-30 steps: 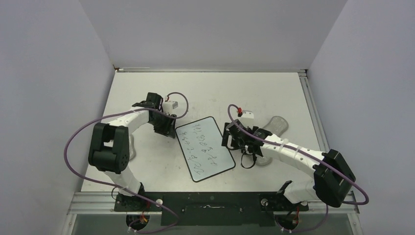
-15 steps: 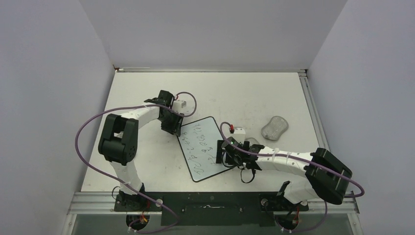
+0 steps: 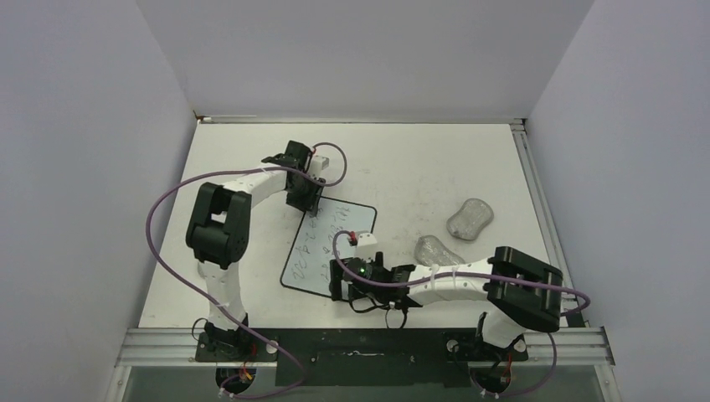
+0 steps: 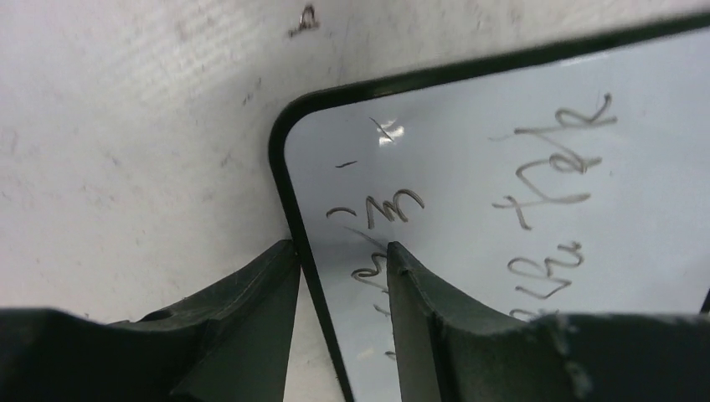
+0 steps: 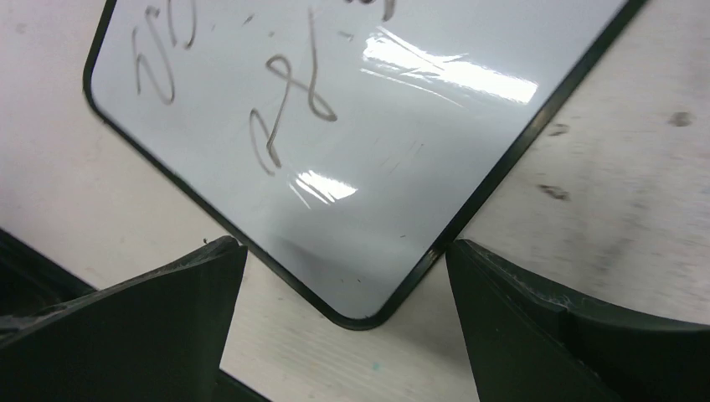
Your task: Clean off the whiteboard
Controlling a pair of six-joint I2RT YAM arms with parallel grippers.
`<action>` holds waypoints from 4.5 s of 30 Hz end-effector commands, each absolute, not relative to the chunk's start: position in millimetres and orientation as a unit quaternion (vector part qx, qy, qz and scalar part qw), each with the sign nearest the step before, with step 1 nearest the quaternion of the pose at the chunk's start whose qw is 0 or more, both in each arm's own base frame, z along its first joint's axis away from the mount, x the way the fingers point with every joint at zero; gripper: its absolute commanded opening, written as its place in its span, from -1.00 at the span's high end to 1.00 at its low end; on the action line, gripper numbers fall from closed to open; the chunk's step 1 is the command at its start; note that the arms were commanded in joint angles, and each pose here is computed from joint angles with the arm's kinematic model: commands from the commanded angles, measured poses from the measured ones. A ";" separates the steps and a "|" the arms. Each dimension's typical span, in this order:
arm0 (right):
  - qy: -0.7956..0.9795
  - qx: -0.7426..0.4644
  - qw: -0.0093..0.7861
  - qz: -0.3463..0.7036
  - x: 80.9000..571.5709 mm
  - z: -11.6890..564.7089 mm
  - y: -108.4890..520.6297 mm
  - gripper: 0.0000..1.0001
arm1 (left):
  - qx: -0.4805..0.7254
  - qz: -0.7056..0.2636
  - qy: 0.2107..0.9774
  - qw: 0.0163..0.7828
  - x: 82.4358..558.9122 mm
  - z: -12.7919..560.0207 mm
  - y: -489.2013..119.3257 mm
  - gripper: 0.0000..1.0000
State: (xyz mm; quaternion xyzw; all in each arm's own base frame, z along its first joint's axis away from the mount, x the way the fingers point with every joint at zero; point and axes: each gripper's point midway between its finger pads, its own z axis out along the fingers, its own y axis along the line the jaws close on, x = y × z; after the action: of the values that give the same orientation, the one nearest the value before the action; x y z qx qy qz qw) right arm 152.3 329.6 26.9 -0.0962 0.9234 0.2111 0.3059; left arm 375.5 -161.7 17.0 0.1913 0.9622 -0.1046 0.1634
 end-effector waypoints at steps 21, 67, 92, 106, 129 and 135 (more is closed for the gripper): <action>0.915 -0.170 0.271 0.245 163.7 20.1 397.6 -0.79 | 0.294 -0.340 0.887 0.103 334.0 91.3 -261.8 0.17; 0.908 -0.093 0.349 0.210 386.7 44.5 359.8 -0.79 | 0.064 -0.083 0.987 0.119 304.8 -5.8 -56.3 0.41; 0.925 0.097 0.364 -0.043 286.3 102.3 172.9 -0.79 | 0.133 -0.163 0.965 0.155 310.5 50.8 -110.5 0.39; 0.939 0.098 0.314 -0.100 270.3 37.3 146.4 -0.94 | 0.102 -0.147 0.972 0.150 316.8 40.9 -83.6 0.39; 0.952 0.089 0.291 -0.025 276.7 28.7 152.0 0.89 | 0.096 -0.146 0.974 0.143 314.1 31.2 -80.6 0.39; 0.946 0.030 0.306 0.098 294.1 53.3 205.3 0.89 | 0.075 -0.114 0.982 0.134 319.6 18.3 -71.1 0.60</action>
State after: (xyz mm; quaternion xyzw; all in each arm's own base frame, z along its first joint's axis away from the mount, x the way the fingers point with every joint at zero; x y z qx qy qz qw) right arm 270.8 143.1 21.3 0.0674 0.9572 -0.0446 0.2779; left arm 306.4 -78.0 24.5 0.0863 0.9791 -0.1357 0.1246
